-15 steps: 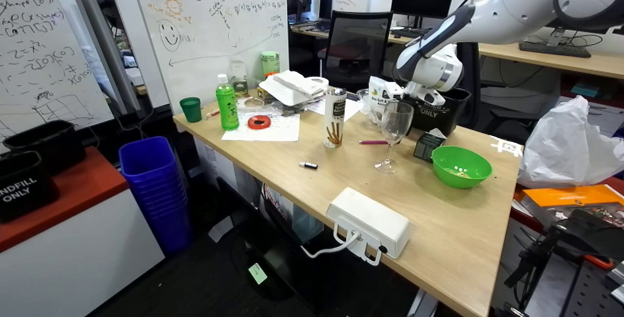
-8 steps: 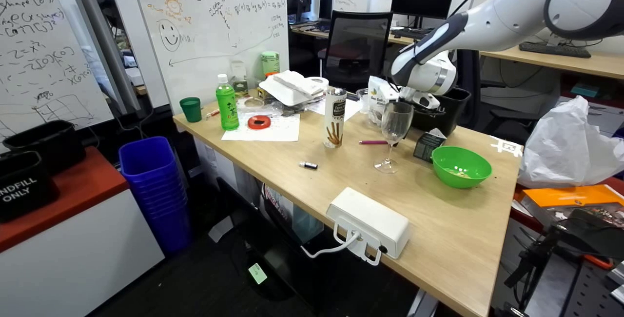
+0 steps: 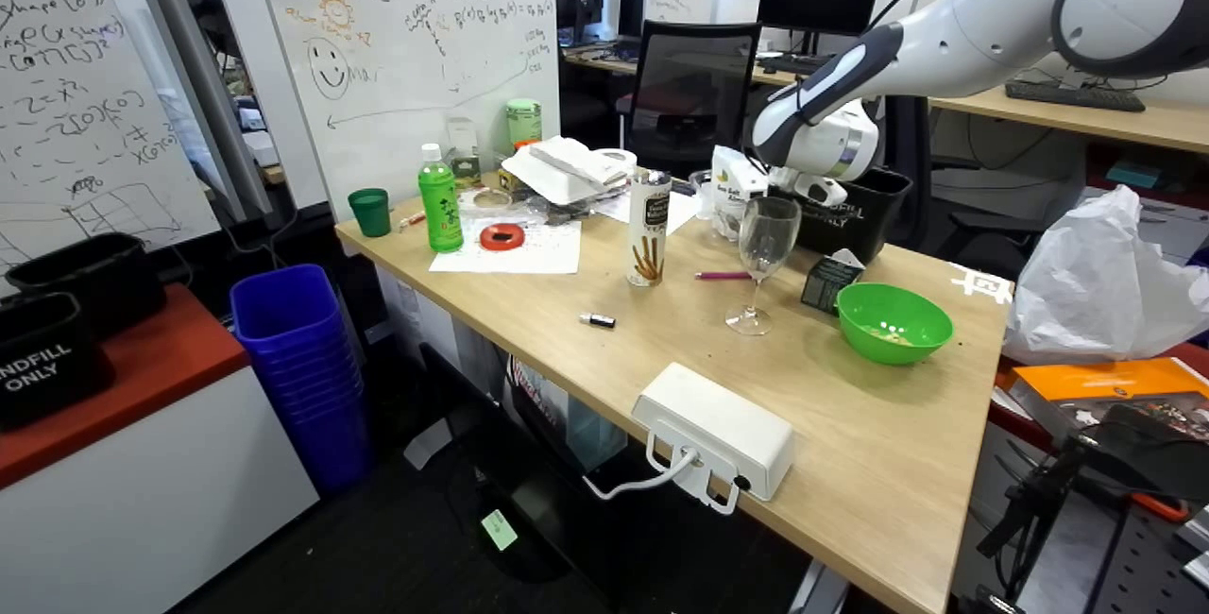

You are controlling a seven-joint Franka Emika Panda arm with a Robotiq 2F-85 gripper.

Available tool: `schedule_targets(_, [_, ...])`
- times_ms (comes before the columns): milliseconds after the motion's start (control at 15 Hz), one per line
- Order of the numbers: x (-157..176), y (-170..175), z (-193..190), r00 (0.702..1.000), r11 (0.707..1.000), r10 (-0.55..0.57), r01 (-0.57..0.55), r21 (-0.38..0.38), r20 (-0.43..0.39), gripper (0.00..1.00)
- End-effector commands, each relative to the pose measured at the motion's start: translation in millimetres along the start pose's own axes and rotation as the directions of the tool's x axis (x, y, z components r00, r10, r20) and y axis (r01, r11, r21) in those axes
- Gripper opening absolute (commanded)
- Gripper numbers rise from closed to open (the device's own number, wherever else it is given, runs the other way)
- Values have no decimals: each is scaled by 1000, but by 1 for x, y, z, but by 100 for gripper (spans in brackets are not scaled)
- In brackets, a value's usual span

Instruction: Place the purple pen in the black bin

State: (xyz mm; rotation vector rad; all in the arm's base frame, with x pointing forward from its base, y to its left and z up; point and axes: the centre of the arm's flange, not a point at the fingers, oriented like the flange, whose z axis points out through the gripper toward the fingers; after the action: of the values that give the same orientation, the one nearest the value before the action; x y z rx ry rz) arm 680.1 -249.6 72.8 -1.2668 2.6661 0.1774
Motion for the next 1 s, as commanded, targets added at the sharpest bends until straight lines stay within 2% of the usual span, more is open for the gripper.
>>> schedule_targets(0, [-3, 0, 10, 1000, 1000, -10, 9, -14, -14, 38])
schedule_targets(267, [-4, -1, 10, 1000, 1000, -16, 16, -12, -25, 10])
schedule_targets(400, [-4, -1, 8, 1000, 1000, -18, 18, -13, -23, 0])
schedule_targets(933, [6, 8, -20, 1000, 1000, 2, -3, 16, 21, 3])
